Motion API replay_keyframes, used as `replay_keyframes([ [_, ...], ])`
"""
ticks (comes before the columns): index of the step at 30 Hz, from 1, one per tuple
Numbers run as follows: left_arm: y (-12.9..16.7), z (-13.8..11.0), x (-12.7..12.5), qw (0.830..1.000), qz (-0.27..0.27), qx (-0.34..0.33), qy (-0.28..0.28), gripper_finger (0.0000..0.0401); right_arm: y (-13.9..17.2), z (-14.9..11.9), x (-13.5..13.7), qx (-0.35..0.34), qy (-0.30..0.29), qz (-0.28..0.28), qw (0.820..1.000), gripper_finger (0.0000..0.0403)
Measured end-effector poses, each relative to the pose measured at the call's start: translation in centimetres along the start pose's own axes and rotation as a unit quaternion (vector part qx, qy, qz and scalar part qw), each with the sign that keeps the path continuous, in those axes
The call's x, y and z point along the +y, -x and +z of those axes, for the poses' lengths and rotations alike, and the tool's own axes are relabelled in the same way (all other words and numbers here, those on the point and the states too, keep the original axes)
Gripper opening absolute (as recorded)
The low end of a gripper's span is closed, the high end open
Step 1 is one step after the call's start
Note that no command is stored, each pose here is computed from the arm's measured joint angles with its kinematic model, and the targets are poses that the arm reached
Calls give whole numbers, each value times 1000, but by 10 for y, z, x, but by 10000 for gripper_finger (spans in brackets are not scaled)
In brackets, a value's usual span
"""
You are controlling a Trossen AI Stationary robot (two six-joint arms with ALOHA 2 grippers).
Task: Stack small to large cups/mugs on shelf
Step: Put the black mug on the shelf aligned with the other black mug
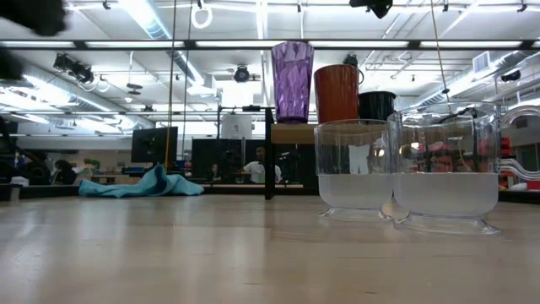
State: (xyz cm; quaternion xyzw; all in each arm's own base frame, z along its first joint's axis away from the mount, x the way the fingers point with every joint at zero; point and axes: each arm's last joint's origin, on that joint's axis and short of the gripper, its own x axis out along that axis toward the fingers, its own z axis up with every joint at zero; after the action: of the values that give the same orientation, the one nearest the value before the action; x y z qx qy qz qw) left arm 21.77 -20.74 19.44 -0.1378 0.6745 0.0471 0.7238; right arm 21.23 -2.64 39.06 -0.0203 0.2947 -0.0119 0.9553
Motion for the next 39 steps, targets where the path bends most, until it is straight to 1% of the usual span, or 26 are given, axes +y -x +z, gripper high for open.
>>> replay_keyframes([
  [4, 1, 18, 11, 997, 39, -56, -25, 73, 0, 0, 0, 0, 0, 0, 1000, 3],
  [7, 2, 31, 21, 994, 64, -81, -43, 75, 0, 0, 0, 0, -7, 0, 1000, 3],
  [12, 5, 61, 40, 982, 100, -142, -67, 69, 0, 0, 0, 0, -17, 0, 1000, 3],
  [17, 5, 93, 58, 973, 107, -184, -84, 61, 0, 0, 7, 0, -9, 14, 1000, 3],
  [22, 0, 121, 84, 968, 124, -195, -95, 55, -1, 1, 18, -1, 7, 35, 999, 3],
  [24, -1, 133, 93, 965, 125, -211, -95, 55, -1, 2, 22, -2, 12, 41, 999, 3],
  [26, 0, 140, 102, 963, 130, -214, -101, 55, -1, 2, 26, -1, 18, 41, 999, 3],
  [29, 3, 156, 110, 953, 125, -255, -104, 56, -5, -3, 31, 9, 23, 48, 999, 3],
  [35, 9, 173, 122, 938, 116, -304, -124, 48, -20, -20, 36, 43, 8, 53, 998, 3],
  [39, 13, 180, 127, 929, 116, -329, -123, 42, -32, -31, 36, 54, -6, 52, 997, 3],
])
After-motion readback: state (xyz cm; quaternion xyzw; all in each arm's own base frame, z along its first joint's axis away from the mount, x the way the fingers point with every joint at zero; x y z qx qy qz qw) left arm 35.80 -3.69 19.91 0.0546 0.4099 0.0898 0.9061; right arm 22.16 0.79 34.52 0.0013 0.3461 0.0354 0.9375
